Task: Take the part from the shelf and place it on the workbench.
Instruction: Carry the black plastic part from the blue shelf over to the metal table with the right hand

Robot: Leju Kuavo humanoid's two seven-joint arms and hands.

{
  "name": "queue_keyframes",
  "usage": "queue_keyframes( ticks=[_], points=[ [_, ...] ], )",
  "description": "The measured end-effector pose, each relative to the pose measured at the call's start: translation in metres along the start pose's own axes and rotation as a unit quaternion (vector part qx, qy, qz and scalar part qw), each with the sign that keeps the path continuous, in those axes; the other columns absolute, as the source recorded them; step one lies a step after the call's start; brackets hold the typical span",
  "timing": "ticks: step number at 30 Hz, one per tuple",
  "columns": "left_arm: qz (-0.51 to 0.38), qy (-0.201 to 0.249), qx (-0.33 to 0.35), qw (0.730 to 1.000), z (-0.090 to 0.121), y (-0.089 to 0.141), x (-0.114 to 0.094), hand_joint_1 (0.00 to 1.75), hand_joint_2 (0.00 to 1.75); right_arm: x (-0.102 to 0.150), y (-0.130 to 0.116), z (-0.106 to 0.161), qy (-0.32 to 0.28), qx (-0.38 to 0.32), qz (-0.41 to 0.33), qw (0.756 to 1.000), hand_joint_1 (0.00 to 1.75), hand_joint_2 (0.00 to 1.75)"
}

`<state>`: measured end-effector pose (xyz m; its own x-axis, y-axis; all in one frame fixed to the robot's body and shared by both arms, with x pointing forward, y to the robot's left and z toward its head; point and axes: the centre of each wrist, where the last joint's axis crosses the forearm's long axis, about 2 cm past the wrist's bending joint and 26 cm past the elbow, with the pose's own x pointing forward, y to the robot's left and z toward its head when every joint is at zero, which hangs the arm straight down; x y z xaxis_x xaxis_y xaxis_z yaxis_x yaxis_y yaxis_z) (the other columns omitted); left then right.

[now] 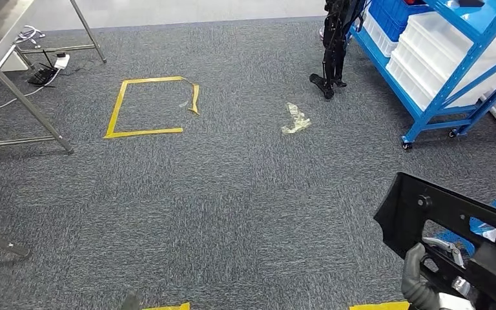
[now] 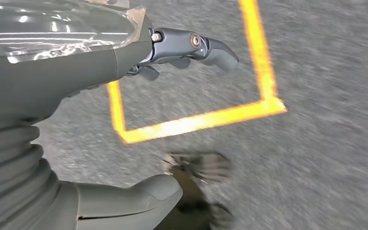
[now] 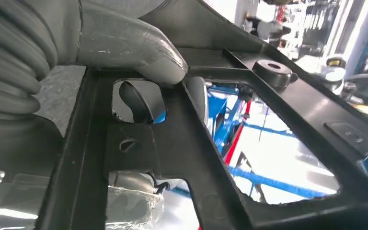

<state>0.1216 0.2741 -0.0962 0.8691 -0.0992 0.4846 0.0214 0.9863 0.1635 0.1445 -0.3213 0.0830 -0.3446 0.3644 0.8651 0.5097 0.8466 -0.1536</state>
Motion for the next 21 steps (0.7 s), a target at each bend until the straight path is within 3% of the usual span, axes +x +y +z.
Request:
queue_keyframes(
  ticks=[8, 21],
  points=[
    [0.004, 0.012, 0.013, 1.0, 0.003, 0.004, -0.015, 0.0, 1.75, 0.003, 0.013, -0.01, -0.016, 0.015, -0.019, 1.0, 1.75, 1.75],
    [0.013, 0.003, 0.008, 1.0, 0.002, 0.011, -0.016, 0.0, 1.75, 0.001, 0.011, -0.018, -0.03, 0.03, -0.024, 0.999, 1.75, 1.75]
  ],
)
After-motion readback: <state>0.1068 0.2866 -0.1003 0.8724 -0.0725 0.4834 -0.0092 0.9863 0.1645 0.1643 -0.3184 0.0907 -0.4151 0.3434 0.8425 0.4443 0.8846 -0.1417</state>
